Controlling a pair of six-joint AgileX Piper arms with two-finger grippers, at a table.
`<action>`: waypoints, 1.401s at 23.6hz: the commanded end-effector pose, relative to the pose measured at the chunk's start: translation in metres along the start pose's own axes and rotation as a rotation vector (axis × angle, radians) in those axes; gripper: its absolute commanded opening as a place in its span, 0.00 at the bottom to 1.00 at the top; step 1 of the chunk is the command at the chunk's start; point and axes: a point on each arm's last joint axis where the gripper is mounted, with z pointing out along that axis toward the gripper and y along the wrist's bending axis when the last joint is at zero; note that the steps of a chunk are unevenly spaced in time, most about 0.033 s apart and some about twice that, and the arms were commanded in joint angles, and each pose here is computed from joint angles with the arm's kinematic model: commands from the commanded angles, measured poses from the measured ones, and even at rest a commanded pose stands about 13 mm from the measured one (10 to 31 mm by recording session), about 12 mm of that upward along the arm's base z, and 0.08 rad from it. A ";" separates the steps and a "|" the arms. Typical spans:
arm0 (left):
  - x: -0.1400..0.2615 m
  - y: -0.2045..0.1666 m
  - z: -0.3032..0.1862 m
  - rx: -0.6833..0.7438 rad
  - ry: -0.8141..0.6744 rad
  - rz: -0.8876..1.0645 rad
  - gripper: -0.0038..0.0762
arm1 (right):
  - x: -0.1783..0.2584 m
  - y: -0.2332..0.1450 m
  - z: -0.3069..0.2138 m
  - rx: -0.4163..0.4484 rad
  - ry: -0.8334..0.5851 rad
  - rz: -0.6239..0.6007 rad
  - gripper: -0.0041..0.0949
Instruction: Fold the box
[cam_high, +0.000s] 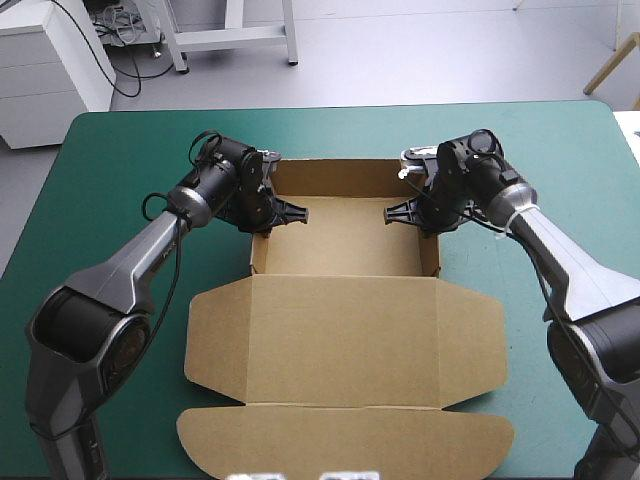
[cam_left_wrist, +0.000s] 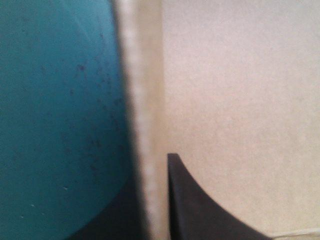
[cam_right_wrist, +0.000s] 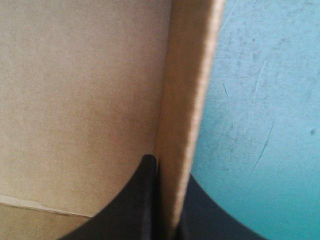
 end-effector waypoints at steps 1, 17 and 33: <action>-0.005 -0.004 -0.028 0.024 -0.107 0.039 0.04 | -0.007 -0.001 -0.014 -0.013 -0.080 -0.026 0.04; -0.014 -0.003 -0.034 0.017 -0.107 0.036 0.78 | -0.011 -0.003 -0.008 0.023 -0.091 -0.042 0.97; -0.003 0.010 -0.176 0.058 -0.420 0.169 0.78 | 0.003 -0.010 -0.169 0.010 -0.440 -0.032 0.96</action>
